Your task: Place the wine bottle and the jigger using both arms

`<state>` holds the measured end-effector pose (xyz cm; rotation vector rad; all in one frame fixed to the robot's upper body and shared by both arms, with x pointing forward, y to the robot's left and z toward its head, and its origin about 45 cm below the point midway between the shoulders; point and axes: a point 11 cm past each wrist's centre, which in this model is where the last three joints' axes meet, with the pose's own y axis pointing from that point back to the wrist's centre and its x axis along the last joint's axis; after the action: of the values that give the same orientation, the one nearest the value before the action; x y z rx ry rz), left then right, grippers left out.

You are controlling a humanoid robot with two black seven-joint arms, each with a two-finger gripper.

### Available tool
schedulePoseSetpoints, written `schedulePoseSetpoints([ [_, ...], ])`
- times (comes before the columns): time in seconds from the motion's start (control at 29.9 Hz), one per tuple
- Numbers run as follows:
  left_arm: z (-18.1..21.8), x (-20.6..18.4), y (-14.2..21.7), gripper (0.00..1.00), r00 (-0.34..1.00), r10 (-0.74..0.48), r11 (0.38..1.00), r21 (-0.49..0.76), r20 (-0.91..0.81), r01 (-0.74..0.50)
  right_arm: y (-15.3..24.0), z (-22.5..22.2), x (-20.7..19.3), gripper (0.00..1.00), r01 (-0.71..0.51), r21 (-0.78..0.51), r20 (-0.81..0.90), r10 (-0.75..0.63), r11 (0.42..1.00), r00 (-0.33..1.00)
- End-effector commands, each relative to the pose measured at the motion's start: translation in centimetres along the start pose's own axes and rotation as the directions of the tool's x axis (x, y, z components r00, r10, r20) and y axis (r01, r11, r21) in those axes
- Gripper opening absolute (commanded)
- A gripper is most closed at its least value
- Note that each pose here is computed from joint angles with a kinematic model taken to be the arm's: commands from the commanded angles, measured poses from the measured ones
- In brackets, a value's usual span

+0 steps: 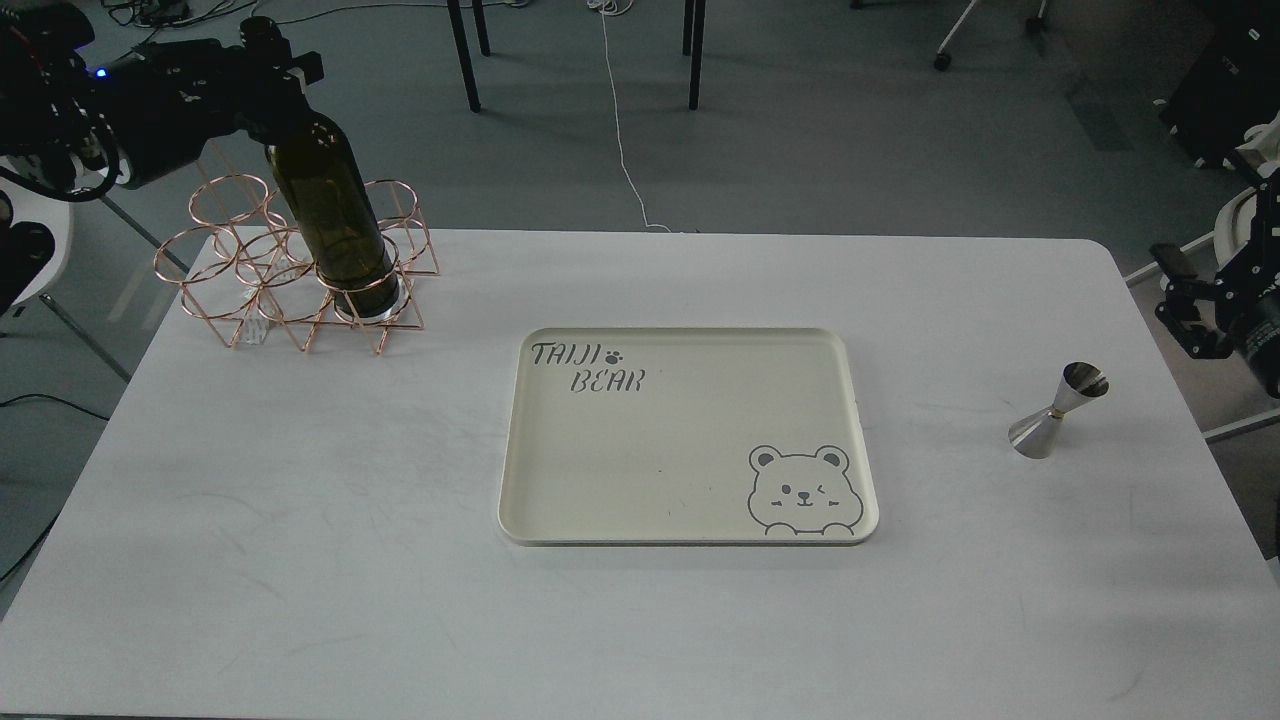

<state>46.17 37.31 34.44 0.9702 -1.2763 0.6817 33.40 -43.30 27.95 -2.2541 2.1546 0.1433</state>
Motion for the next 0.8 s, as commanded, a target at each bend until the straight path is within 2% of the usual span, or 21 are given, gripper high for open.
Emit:
schedulePoseSetpoints([
  [0.0,-0.3,-0.7,0.1,0.27,1.0,-0.012,1.0,0.009,-0.011,0.012,0.1,0.2,0.0,0.99,0.0,-0.006,0.0,0.0,1.0,1.0],
  [0.4,-0.3,-2.4,0.3,0.33,0.999,-0.05,0.999,0.012,-0.018,0.05,0.3,0.4,0.1,0.99,-0.001,-0.013,-0.001,0.001,1.0,1.0],
  [0.5,-0.4,-2.6,0.4,0.56,0.998,-0.056,0.998,0.012,-0.015,0.056,0.3,0.4,0.1,0.99,-0.001,-0.013,-0.001,0.001,1.0,1.0],
  [0.63,-0.3,-2.7,0.3,0.65,0.998,-0.06,0.998,0.011,-0.013,0.061,0.2,0.5,0.0,0.99,-0.001,-0.013,0.0,0.001,1.0,1.0],
  [0.7,-0.3,-2.6,0.3,0.75,0.998,-0.057,0.998,0.011,-0.017,0.057,0.2,0.5,0.0,0.99,-0.001,-0.013,0.0,0.001,1.0,1.0],
  [0.77,-0.4,-2.4,0.4,0.9,0.998,-0.048,0.999,0.011,-0.032,0.048,0.2,0.5,0.0,0.99,0.0,-0.013,-0.001,0.0,1.0,1.0],
])
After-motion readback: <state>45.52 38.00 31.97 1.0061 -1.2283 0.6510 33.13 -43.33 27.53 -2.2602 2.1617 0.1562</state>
